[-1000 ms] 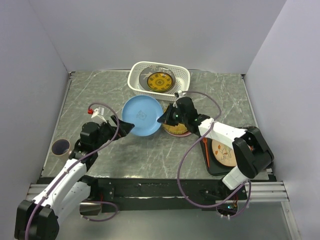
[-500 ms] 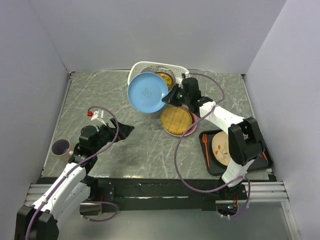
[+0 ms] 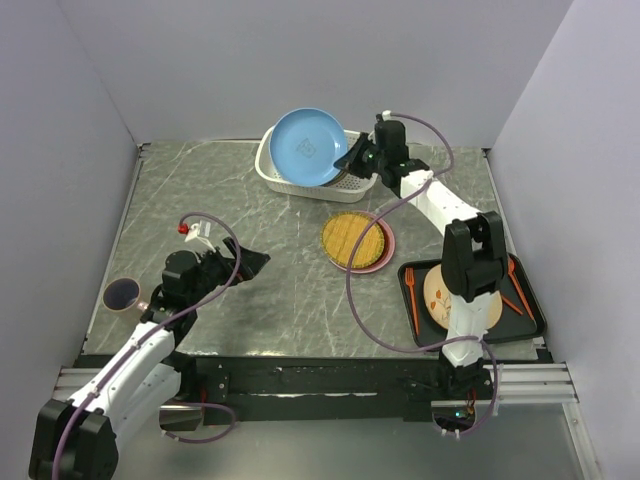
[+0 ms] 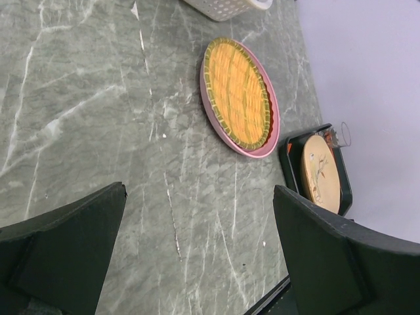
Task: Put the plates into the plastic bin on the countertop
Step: Place the plate in the plastic bin.
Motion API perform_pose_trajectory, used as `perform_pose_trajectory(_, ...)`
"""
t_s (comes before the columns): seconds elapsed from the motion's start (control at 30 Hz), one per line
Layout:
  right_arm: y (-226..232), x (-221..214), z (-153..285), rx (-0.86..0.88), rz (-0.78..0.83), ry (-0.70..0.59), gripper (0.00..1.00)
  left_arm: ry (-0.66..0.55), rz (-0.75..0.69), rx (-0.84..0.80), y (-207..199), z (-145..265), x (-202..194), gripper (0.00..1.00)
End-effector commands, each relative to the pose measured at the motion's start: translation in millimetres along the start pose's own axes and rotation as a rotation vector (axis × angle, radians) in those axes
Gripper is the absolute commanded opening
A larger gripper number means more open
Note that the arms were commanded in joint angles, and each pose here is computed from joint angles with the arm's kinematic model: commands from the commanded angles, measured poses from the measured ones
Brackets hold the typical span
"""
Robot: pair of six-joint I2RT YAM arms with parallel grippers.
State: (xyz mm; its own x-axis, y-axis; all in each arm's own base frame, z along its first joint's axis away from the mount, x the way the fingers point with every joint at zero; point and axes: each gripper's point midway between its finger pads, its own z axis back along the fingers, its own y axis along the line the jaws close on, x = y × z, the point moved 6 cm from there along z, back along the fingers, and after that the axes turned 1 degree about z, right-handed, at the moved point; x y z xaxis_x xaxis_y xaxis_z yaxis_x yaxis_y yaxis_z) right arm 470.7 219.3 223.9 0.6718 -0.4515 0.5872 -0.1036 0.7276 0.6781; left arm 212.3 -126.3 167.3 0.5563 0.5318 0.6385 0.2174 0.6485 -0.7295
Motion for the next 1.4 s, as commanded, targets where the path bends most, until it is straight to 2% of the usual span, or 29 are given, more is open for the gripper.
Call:
perform_pose_trajectory(0.0, 20, 22, 0, 0.059, 0.017, -0.036, 0.0, -0.017, -0.029, -0.03, -4, -3, 5, 0.99)
perform_pose_trajectory(1.1, -35, 42, -52, -0.012, -0.084, -0.019, 0.0, 0.027, -0.019, 0.014, 9, -9, -5, 0.99)
perform_pose_trajectory(1.37, -46, 36, -68, -0.022, -0.109, 0.003, 0.06, 0.025, -0.049, 0.059, 12, -10, -1, 0.99)
